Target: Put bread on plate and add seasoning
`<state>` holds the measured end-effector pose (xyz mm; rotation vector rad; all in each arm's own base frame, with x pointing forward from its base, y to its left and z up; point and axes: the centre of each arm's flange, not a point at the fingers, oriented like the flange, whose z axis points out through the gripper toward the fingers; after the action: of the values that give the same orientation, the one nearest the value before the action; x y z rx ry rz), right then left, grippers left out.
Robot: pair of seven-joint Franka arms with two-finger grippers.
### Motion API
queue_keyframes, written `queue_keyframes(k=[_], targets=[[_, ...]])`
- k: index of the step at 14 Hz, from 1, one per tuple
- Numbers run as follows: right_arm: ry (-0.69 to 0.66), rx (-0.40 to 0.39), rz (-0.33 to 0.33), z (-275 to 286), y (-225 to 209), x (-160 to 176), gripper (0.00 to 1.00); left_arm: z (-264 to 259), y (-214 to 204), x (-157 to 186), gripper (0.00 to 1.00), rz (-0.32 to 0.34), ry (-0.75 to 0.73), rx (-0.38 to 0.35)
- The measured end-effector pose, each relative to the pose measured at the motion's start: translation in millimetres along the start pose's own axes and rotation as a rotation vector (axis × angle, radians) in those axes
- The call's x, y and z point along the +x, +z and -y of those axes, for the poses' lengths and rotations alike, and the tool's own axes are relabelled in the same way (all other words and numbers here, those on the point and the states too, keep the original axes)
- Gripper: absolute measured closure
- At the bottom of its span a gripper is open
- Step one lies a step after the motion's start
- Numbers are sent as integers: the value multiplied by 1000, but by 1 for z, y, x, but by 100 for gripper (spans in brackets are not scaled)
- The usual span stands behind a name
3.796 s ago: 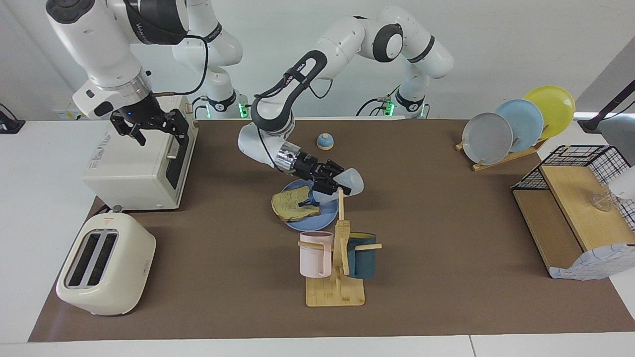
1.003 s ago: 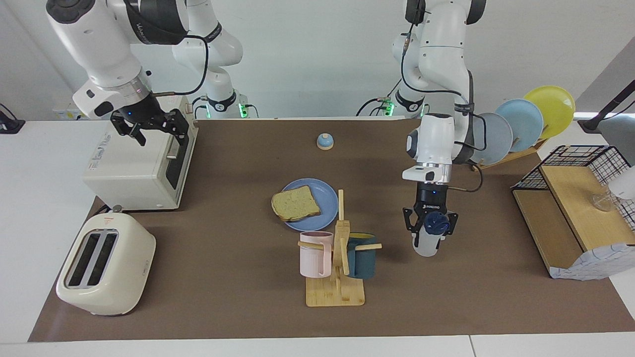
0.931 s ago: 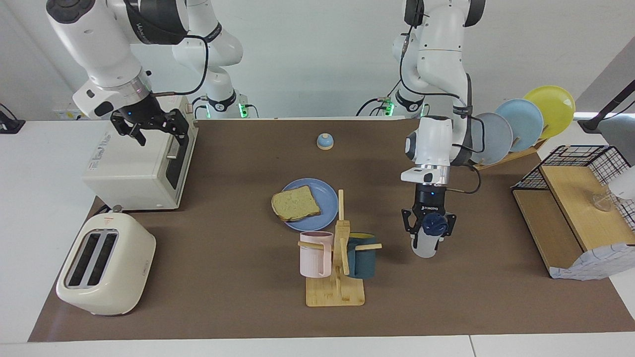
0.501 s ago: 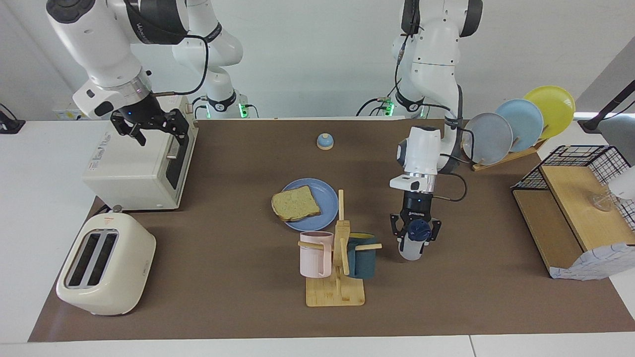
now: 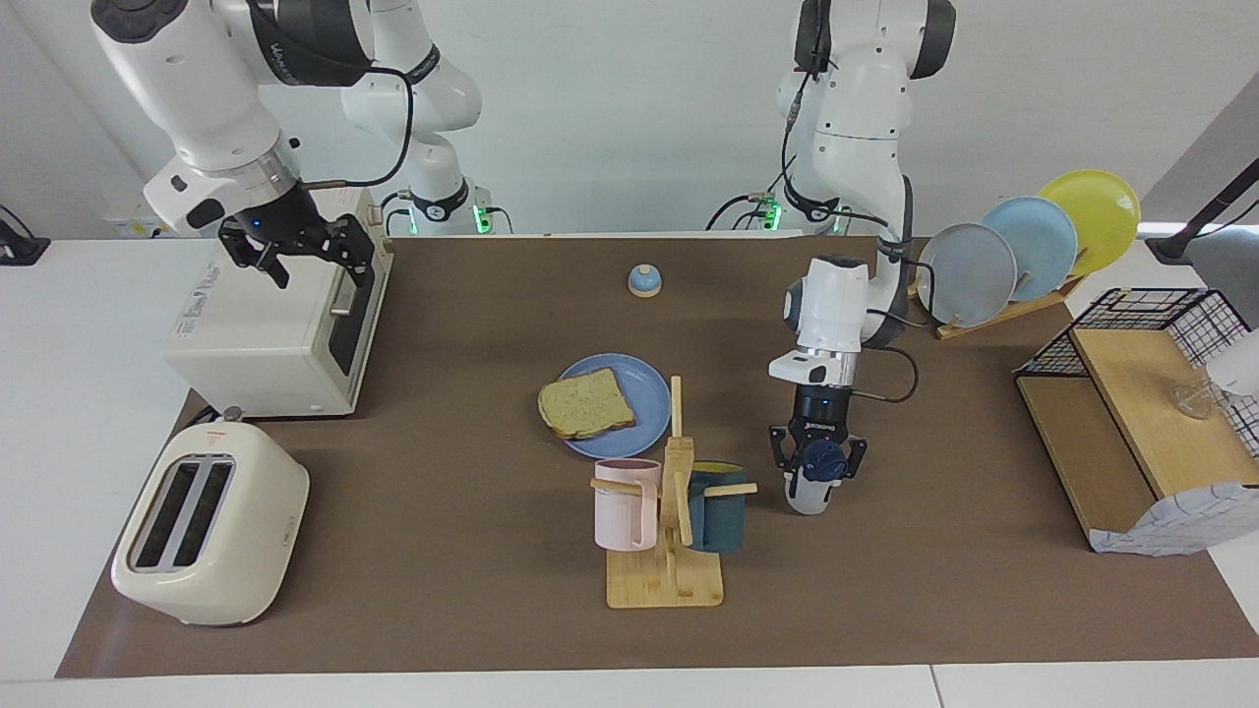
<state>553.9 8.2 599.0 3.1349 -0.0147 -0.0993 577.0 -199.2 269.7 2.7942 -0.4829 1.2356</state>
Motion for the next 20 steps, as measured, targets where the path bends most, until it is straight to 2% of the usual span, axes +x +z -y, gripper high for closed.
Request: queue_keyframes(k=[3, 5, 8, 16, 20], targets=[[0, 0, 0, 0, 0, 0, 0, 0, -1, -2, 55, -5, -4, 1], [0, 0, 0, 0, 0, 0, 0, 2, 0, -5, 37, 2, -8, 3], [0, 0, 0, 0, 0, 0, 0, 5, 1, -15, 0, 22, -15, 5], [0, 0, 0, 0, 0, 0, 0, 6, 1, -17, 0, 26, -19, 4], [0, 0, 0, 0, 0, 0, 0, 3, -7, -35, 0, 61, -18, -3]])
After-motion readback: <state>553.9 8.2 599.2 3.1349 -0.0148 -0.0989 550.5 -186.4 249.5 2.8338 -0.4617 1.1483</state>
